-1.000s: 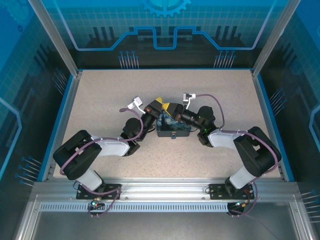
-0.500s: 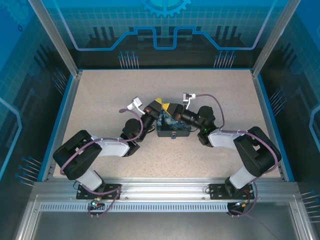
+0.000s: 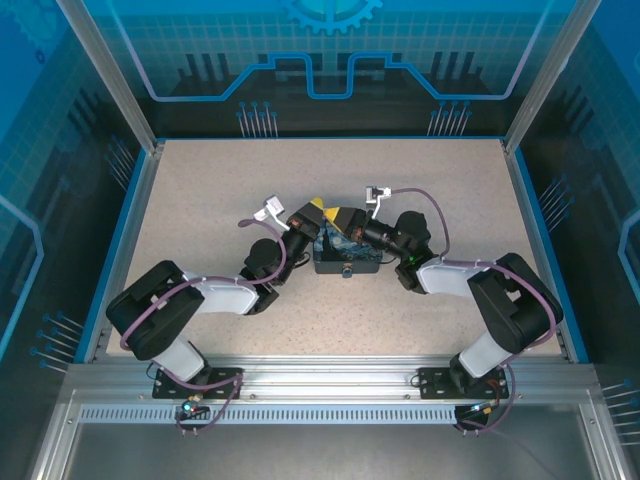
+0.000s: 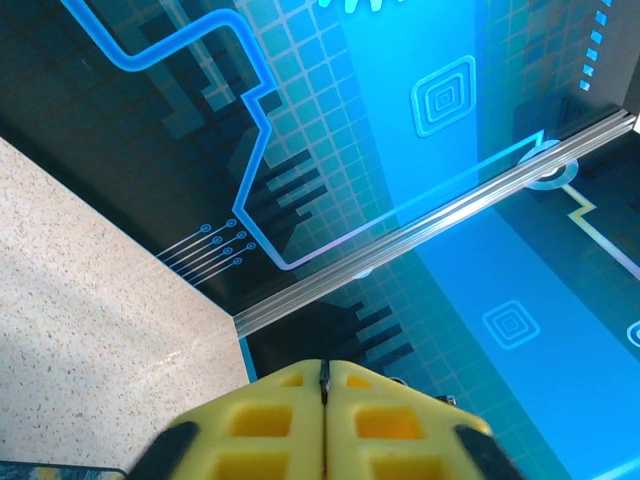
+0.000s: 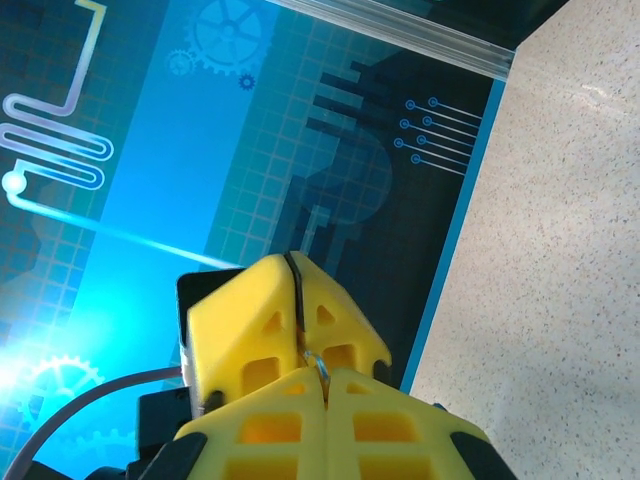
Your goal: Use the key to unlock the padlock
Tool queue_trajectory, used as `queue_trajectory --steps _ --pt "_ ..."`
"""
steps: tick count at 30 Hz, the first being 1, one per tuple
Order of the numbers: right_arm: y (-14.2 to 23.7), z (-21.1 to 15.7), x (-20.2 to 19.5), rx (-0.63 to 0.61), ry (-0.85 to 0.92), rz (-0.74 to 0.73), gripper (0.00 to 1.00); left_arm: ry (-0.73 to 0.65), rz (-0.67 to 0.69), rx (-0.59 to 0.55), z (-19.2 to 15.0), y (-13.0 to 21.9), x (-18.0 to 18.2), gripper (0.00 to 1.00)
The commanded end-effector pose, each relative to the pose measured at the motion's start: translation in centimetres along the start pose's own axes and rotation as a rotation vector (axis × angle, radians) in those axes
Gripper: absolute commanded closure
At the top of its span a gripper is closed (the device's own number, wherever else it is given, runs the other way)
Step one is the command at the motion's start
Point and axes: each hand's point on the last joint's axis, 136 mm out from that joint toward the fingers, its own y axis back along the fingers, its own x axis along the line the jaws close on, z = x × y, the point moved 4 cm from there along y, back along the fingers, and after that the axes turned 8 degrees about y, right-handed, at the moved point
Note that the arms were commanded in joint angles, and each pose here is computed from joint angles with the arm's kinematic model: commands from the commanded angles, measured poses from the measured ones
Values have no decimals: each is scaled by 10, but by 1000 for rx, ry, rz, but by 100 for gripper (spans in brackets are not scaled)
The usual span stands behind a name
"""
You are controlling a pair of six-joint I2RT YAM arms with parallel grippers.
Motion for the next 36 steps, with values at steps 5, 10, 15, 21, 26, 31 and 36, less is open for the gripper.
queue_trajectory --steps 5,10,15,21,26,31,36 --pt "19 8 -3 -18 32 -42 100 -19 -2 -25 23 6 -30 57" --pt "29 5 -7 0 48 -88 100 -79 121 61 26 15 -30 47" --pt "36 4 -6 -1 59 -107 100 -173 242 204 17 19 -32 44" --pt "51 2 -13 -10 69 -183 100 -192 319 347 -1 26 -19 40" --pt "71 0 -22 -22 83 -275 100 -188 367 422 -15 45 8 39" --pt "97 -3 -33 -34 85 -386 100 -203 398 475 -31 71 30 38" --pt "119 -7 -43 -40 69 -484 100 -265 380 563 -56 89 41 36"
